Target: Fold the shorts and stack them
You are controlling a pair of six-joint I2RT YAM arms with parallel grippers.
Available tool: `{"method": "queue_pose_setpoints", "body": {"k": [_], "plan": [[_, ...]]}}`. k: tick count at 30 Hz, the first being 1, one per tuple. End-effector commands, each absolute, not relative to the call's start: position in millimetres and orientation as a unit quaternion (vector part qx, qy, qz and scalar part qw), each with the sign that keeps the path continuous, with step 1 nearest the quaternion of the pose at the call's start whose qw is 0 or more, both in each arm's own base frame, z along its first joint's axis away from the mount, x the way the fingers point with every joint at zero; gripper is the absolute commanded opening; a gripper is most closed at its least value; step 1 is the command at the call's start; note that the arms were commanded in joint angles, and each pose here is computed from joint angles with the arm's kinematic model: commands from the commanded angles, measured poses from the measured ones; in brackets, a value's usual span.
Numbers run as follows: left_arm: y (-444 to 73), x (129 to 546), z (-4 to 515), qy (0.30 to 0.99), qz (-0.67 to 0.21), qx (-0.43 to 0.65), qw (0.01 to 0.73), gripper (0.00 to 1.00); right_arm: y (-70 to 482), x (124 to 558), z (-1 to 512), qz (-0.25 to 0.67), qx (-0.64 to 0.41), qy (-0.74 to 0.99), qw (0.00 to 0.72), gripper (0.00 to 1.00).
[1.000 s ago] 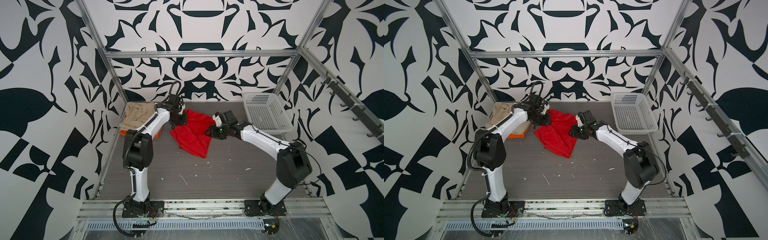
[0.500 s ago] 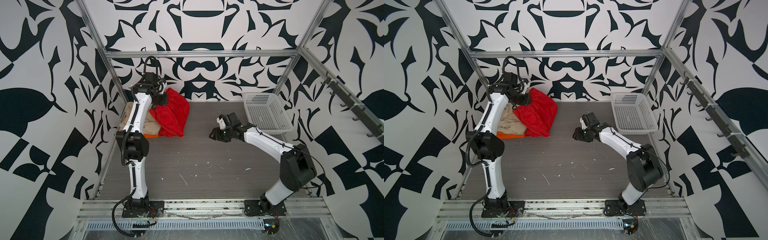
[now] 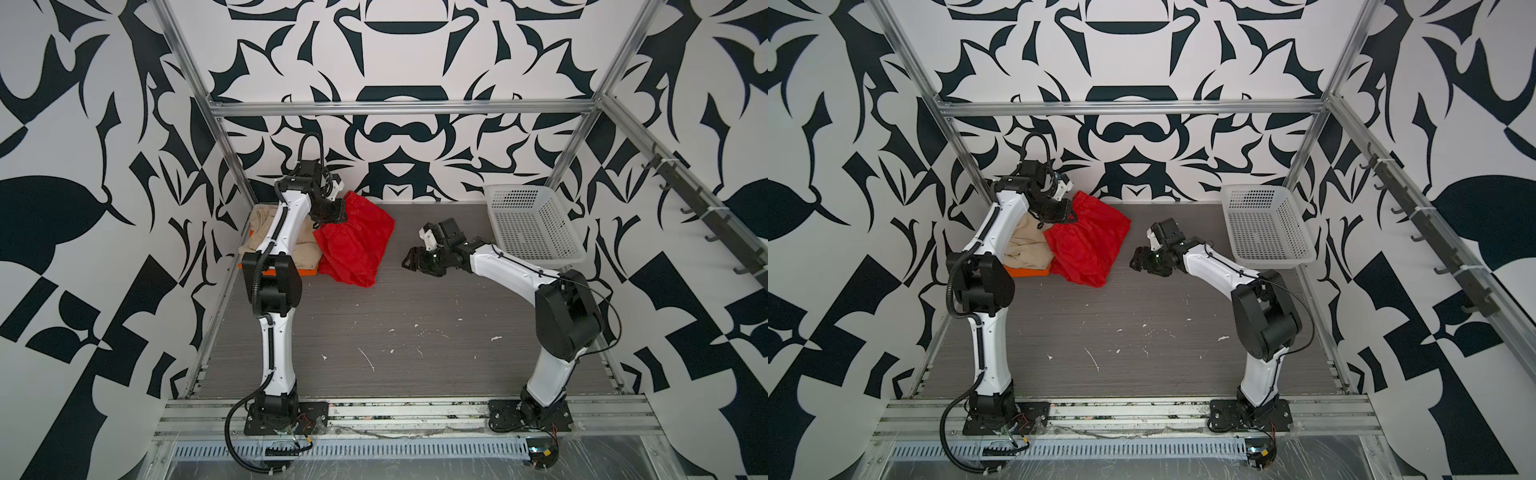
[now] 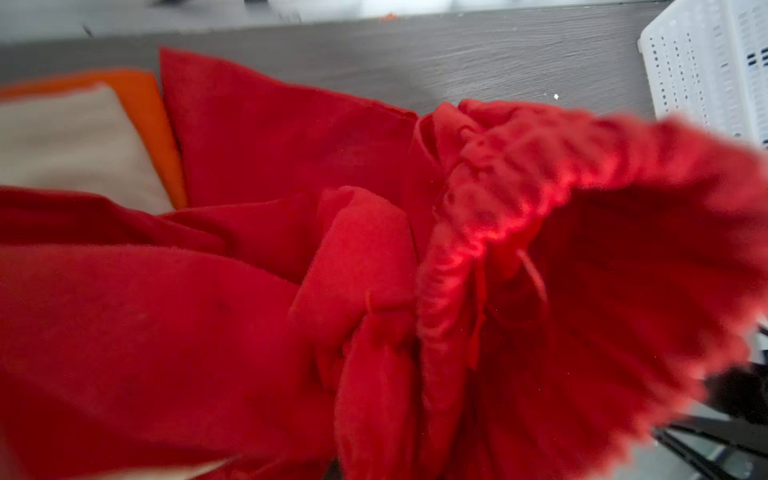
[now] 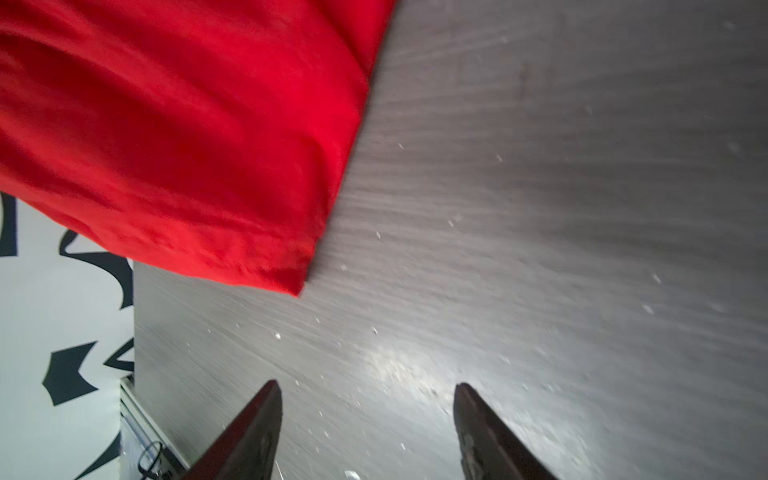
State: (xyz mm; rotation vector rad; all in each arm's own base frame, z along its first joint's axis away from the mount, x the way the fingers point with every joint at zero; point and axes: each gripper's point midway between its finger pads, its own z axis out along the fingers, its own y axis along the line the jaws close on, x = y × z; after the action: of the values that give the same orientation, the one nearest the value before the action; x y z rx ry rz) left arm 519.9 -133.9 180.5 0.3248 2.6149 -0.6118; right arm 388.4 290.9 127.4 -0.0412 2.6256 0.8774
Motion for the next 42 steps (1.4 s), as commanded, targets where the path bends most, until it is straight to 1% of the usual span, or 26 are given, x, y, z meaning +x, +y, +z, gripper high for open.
{"method": "queue_pose_setpoints", "body": {"k": [1, 6, 10, 12, 14, 17, 19, 21, 23, 27, 30, 31, 32, 33, 34, 36, 37, 39, 42], "plan": [[-116, 525, 158, 0.95, -0.246, 0.059, 0.183, 0.0, 315, 417, 153, 0.346, -0.007, 0.911, 0.224, 0.71], [-100, 528, 108, 0.961, -0.233, 0.021, 0.145, 0.0, 340, 442, 138, 0.377, 0.011, 0.903, 0.206, 0.71], [-104, 522, 71, 0.965, -0.241, 0.01, 0.103, 0.0, 361, 452, 138, 0.389, -0.009, 0.894, 0.221, 0.71], [-111, 519, 67, 0.961, -0.261, 0.004, 0.094, 0.0, 378, 456, 139, 0.398, -0.025, 0.888, 0.229, 0.69], [-116, 519, 70, 0.956, -0.275, 0.001, 0.102, 0.0, 400, 459, 139, 0.405, -0.048, 0.884, 0.231, 0.66], [-126, 515, 77, 0.948, -0.297, 0.001, 0.115, 0.0, 428, 460, 129, 0.397, -0.077, 0.886, 0.228, 0.62], [-133, 510, 78, 0.947, -0.301, 0.006, 0.116, 0.0, 436, 461, 119, 0.388, -0.084, 0.891, 0.22, 0.59], [-144, 503, 76, 0.945, -0.311, 0.011, 0.105, 0.0, 434, 461, 105, 0.37, -0.082, 0.901, 0.211, 0.56], [-157, 496, 69, 0.942, -0.321, 0.015, 0.094, 0.0, 424, 458, 91, 0.346, -0.075, 0.913, 0.201, 0.5], [-191, 492, 65, 0.932, -0.349, 0.027, 0.091, 0.0, 384, 440, 63, 0.277, -0.056, 0.944, 0.169, 0.42], [-216, 487, 74, 0.927, -0.361, 0.043, 0.093, 0.01, 347, 424, 47, 0.229, -0.039, 0.961, 0.147, 0.4], [-219, 487, 80, 0.926, -0.363, 0.042, 0.096, 0.09, 335, 419, 43, 0.217, -0.033, 0.965, 0.142, 0.4], [-219, 488, 89, 0.925, -0.365, 0.037, 0.103, 0.21, 326, 416, 40, 0.208, -0.027, 0.968, 0.137, 0.39], [-216, 488, 98, 0.925, -0.363, 0.029, 0.111, 0.38, 318, 413, 39, 0.2, -0.023, 0.97, 0.136, 0.39], [-210, 488, 109, 0.927, -0.353, 0.021, 0.125, 0.52, 311, 412, 38, 0.196, -0.021, 0.971, 0.135, 0.39], [-194, 487, 130, 0.927, -0.343, 0.004, 0.151, 0.72, 307, 410, 40, 0.2, -0.024, 0.97, 0.135, 0.39], [-184, 485, 139, 0.927, -0.337, -0.009, 0.164, 0.79, 307, 410, 43, 0.204, -0.029, 0.969, 0.136, 0.39], [-163, 480, 148, 0.929, -0.322, -0.039, 0.18, 0.83, 308, 410, 50, 0.208, -0.041, 0.967, 0.14, 0.39], [-152, 465, 141, 0.928, -0.324, -0.059, 0.172, 0.84, 313, 412, 62, 0.222, -0.049, 0.962, 0.15, 0.4]]}}
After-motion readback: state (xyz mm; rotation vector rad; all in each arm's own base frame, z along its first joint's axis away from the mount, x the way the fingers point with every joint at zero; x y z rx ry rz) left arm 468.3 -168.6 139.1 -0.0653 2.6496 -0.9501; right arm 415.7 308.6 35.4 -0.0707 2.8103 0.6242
